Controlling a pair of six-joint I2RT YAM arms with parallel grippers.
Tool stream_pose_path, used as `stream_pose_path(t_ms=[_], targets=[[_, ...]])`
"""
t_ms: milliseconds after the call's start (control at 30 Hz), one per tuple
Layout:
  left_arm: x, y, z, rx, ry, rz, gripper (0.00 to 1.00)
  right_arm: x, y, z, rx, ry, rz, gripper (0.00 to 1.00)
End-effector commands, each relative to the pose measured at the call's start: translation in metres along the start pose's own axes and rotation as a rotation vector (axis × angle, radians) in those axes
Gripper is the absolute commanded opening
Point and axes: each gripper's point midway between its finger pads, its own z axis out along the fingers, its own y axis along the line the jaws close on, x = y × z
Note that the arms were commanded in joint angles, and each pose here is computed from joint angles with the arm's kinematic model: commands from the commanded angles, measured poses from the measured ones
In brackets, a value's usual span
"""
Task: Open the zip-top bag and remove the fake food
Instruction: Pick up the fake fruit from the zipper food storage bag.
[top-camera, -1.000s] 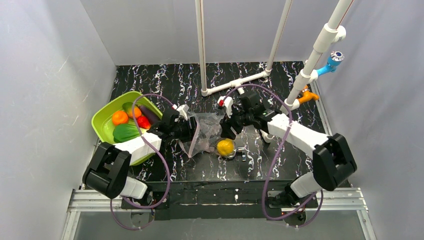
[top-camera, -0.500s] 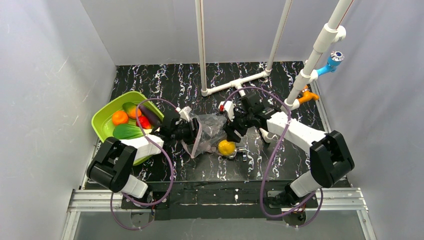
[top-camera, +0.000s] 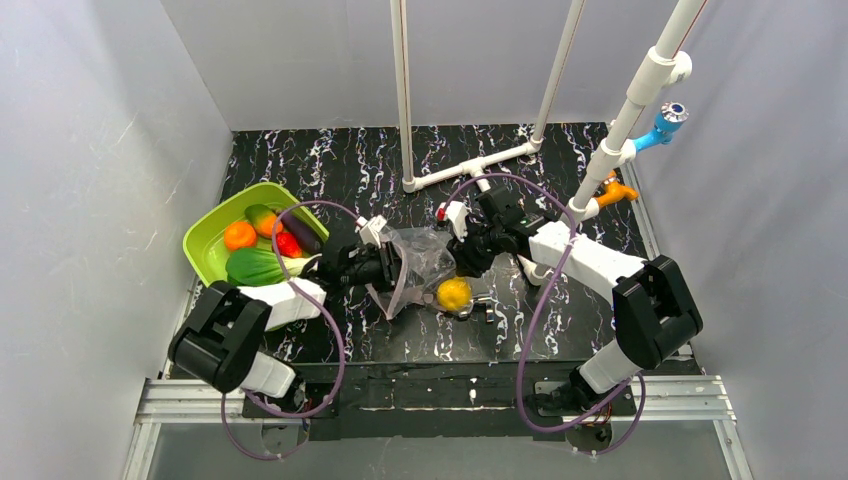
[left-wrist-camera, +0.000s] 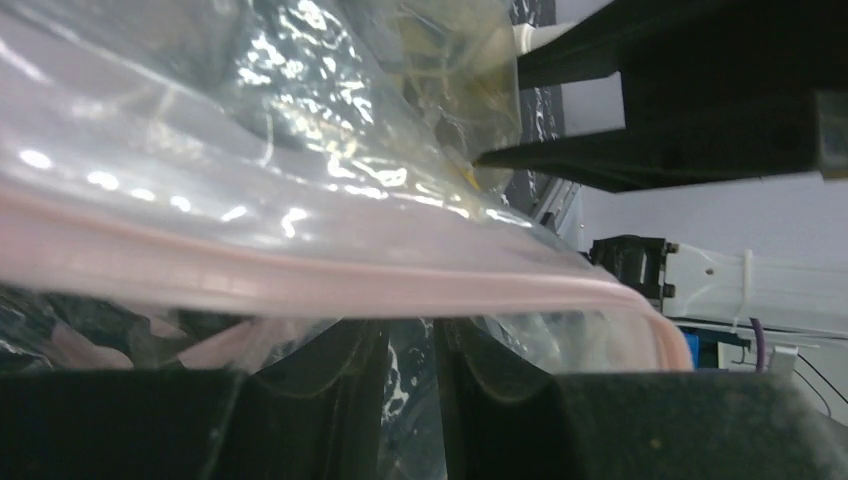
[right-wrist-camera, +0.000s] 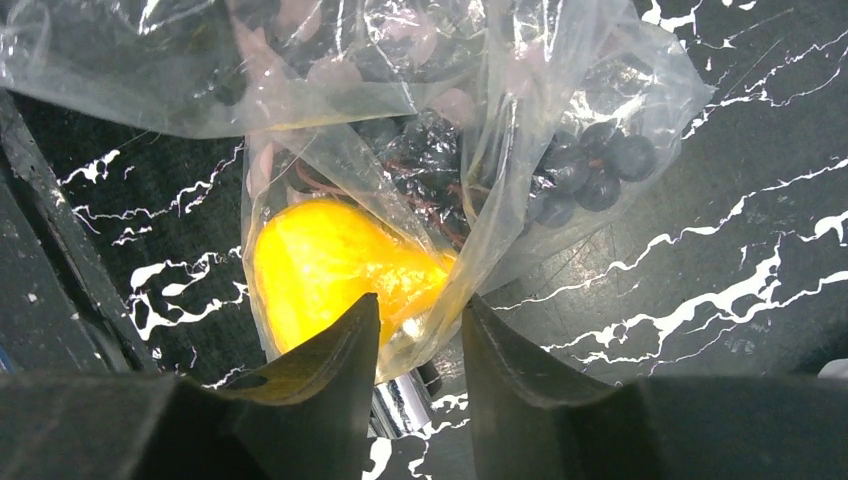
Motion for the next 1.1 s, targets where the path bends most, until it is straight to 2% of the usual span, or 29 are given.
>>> stream_pose_path(t_ms=[0,100,200,300,467,600,867,1067], targets=[[0.005,-0.034,-0.014,0.13,-0.01,0.058,0.22,-0.022,-0.007,-0.003,0.021,-0.049,0.003,0.4],[0.009,-0.029,-0.019,0.097,-0.014,0.084,0.23,-0.024,-0.006,-0.004,0.021,-0.059,0.002,0.37],[0.004,0.0,-0.022,-0.091,-0.026,0.114,0.38,-0.023,-0.008,-0.004,0.023,-0.059,0.011,0.37],[-0.006,0.022,-0.025,-0.237,-0.04,0.131,0.47,-0.024,-0.01,-0.003,0.029,-0.061,0.026,0.41],[-0.022,0.038,-0.017,-0.349,-0.041,0.125,0.46,-0.024,-0.014,-0.001,0.045,-0.068,0.05,0.42],[-0.03,0.035,-0.005,-0.325,-0.037,0.121,0.42,-0.023,-0.015,0.001,0.045,-0.072,0.065,0.43],[-0.014,0.041,0.014,-0.317,0.048,0.115,0.36,-0.022,-0.018,0.006,0.055,-0.068,0.078,0.41],[-0.006,0.038,0.029,-0.282,0.108,0.122,0.36,-0.018,-0.018,0.011,0.045,-0.049,0.094,0.38]])
